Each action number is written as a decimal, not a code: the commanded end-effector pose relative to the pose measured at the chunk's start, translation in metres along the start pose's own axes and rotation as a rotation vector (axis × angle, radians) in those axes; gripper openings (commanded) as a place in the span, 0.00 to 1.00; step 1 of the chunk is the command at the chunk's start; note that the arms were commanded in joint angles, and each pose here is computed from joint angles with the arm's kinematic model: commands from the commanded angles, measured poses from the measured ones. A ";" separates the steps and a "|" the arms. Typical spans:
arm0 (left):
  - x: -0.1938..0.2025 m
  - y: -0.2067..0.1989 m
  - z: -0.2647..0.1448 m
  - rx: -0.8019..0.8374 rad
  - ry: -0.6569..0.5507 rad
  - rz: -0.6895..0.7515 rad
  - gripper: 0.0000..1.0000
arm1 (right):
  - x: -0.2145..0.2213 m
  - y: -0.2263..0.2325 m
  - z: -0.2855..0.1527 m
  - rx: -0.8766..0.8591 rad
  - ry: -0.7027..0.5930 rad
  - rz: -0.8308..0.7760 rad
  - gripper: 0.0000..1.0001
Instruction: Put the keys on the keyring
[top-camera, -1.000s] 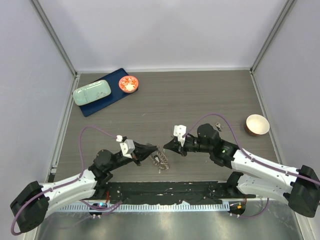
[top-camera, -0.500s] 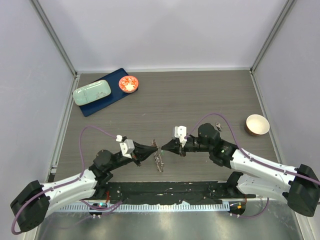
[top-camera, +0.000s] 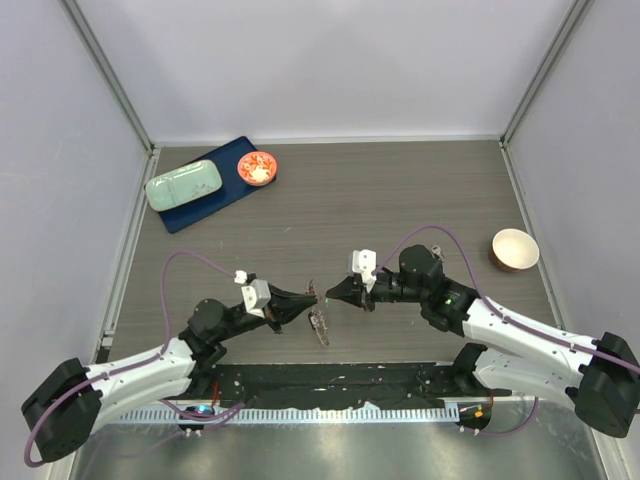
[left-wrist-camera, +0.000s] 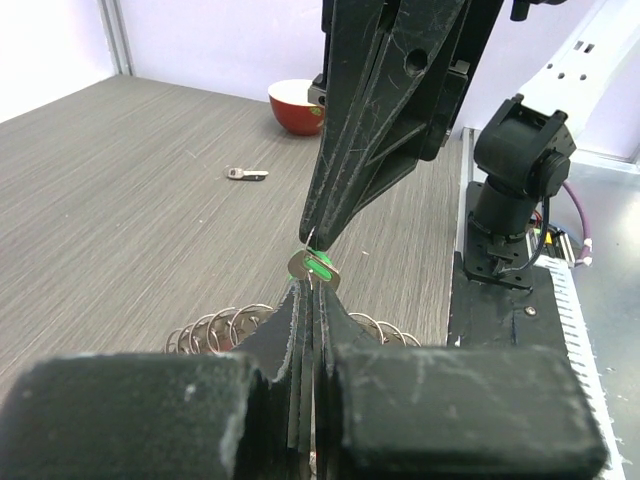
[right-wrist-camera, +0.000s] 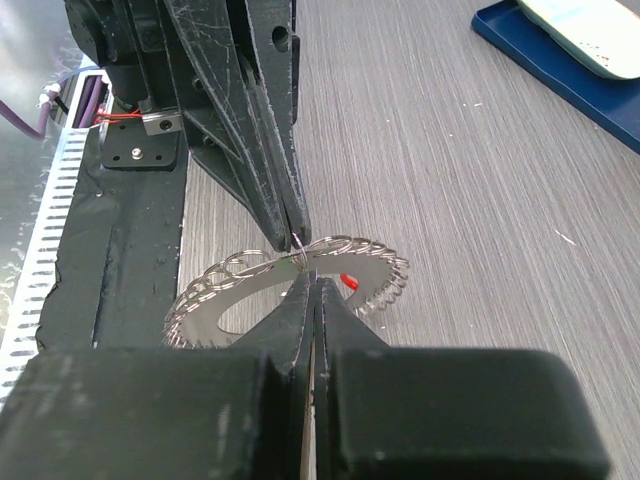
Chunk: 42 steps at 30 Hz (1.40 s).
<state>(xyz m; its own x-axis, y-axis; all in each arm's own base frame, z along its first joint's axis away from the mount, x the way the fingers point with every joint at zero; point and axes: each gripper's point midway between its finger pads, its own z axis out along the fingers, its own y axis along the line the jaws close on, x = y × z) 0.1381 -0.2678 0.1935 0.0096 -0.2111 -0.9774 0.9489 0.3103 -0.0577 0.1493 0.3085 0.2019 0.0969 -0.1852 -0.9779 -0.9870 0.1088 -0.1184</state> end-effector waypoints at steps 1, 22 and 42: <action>-0.041 -0.004 0.010 0.031 -0.126 0.045 0.00 | -0.017 0.002 0.000 -0.032 -0.046 -0.031 0.01; -0.040 -0.006 0.014 0.051 -0.118 0.037 0.00 | -0.014 0.002 0.001 -0.042 -0.034 -0.020 0.01; -0.040 -0.005 0.015 0.048 -0.120 0.039 0.00 | -0.013 -0.002 -0.003 -0.008 -0.024 -0.021 0.01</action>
<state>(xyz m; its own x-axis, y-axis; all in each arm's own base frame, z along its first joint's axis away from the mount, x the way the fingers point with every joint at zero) 0.1367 -0.2738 0.1861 -0.0266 -0.1917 -0.9811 0.9555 0.2835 -0.0814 0.1402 0.3071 0.1895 0.0637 -0.2160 -0.9743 -0.9954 0.0562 -0.0775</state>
